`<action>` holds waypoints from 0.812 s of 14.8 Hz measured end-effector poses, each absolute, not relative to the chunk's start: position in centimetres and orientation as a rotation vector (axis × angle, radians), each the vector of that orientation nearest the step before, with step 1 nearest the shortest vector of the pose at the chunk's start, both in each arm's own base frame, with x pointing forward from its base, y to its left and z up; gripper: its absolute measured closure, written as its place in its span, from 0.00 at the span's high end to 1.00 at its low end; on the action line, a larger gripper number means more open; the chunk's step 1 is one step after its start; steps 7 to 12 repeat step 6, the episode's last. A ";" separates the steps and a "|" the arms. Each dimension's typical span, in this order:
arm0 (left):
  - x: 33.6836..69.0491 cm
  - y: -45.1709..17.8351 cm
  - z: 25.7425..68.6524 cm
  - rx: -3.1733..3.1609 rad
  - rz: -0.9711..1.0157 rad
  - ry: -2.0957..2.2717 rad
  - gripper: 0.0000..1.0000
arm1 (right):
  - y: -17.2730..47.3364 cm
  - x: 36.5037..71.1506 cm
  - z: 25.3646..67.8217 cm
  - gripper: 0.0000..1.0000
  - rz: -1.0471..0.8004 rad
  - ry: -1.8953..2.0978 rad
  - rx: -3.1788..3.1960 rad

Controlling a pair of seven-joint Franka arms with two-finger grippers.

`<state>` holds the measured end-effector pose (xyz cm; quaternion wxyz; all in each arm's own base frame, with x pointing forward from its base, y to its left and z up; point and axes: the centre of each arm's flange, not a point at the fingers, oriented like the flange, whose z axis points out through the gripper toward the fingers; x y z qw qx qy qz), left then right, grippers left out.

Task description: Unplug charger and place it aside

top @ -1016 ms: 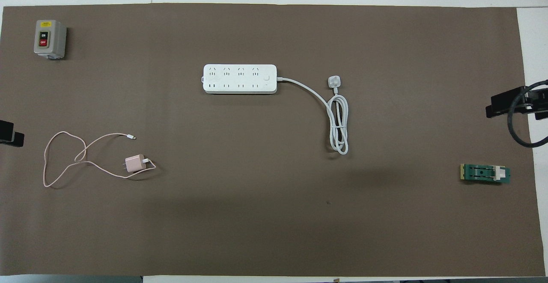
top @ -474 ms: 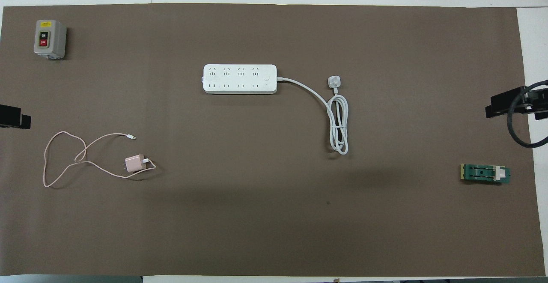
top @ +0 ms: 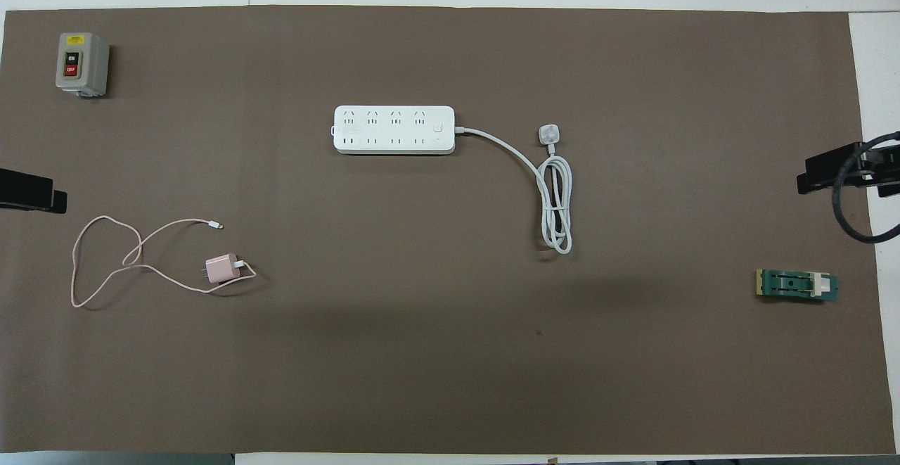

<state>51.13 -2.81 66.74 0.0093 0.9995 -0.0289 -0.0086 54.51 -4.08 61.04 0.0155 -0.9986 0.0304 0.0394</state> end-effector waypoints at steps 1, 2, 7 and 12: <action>51.1 -3.1 66.4 3.131 -0.037 -0.090 1.00 | -4.1 54.5 61.0 1.00 0.123 0.094 -3.107; 51.1 -3.3 66.2 3.138 -0.043 -0.091 1.00 | -4.1 54.5 61.0 1.00 0.123 0.094 -3.107; 51.1 -3.4 66.2 3.144 -0.042 -0.090 1.00 | -4.1 54.5 61.0 1.00 0.123 0.094 -3.107; 51.1 -3.4 66.2 3.144 -0.042 -0.090 1.00 | -4.1 54.5 61.0 1.00 0.123 0.094 -3.107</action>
